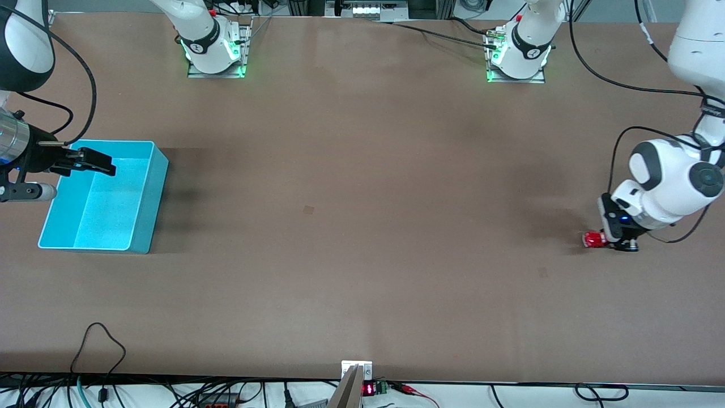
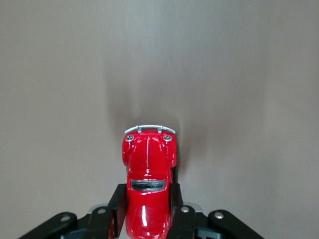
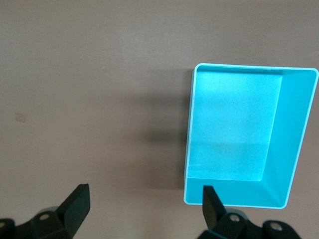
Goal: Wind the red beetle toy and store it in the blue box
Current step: 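Drag the red car backward along the table with the left gripper, then release the car with the left gripper while the right gripper rises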
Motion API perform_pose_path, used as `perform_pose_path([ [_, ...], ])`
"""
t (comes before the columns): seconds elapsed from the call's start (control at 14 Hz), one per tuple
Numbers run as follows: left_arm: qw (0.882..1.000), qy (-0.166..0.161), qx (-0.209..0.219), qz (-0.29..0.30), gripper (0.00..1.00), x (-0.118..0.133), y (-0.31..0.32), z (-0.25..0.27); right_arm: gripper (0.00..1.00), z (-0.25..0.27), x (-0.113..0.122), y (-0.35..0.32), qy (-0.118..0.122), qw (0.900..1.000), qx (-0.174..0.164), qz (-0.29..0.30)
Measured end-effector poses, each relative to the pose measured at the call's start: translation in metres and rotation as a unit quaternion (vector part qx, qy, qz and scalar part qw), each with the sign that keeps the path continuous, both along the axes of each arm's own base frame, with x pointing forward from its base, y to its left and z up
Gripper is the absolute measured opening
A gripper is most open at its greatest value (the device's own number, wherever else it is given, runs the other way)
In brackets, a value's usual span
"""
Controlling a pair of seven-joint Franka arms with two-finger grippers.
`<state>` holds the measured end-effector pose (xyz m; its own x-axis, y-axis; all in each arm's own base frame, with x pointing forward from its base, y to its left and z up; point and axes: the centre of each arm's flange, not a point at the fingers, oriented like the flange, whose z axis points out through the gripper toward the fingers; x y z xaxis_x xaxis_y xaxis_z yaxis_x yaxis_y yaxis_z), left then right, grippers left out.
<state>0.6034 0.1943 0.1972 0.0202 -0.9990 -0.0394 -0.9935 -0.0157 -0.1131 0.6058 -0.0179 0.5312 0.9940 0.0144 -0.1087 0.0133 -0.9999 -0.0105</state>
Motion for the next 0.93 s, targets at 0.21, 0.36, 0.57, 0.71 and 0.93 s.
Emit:
perform_pose_path([
  [0.21, 1.0, -0.002, 0.003, -0.011, 0.39, -0.002, 0.021, 0.0, 1.0, 0.0, 0.0, 0.0, 0.0, 1.0, 0.0, 0.0],
  [0.36, 1.0, -0.002, 0.003, -0.012, 0.39, -0.002, 0.021, 0.0, 1.0, 0.0, 0.0, 0.001, 0.0, 1.0, 0.0, 0.001],
  [0.57, 1.0, 0.002, 0.001, -0.008, 0.64, -0.005, 0.026, -0.006, 1.0, -0.005, 0.002, 0.006, 0.004, 1.0, 0.001, 0.005],
  [0.71, 1.0, 0.009, -0.002, -0.01, 0.81, -0.001, 0.025, 0.002, 1.0, -0.009, 0.003, 0.007, 0.007, 1.0, 0.001, 0.007],
  [0.93, 1.0, 0.023, -0.002, -0.017, 1.0, 0.006, 0.015, 0.041, 1.0, -0.016, 0.005, 0.008, 0.013, 1.0, 0.001, 0.008],
])
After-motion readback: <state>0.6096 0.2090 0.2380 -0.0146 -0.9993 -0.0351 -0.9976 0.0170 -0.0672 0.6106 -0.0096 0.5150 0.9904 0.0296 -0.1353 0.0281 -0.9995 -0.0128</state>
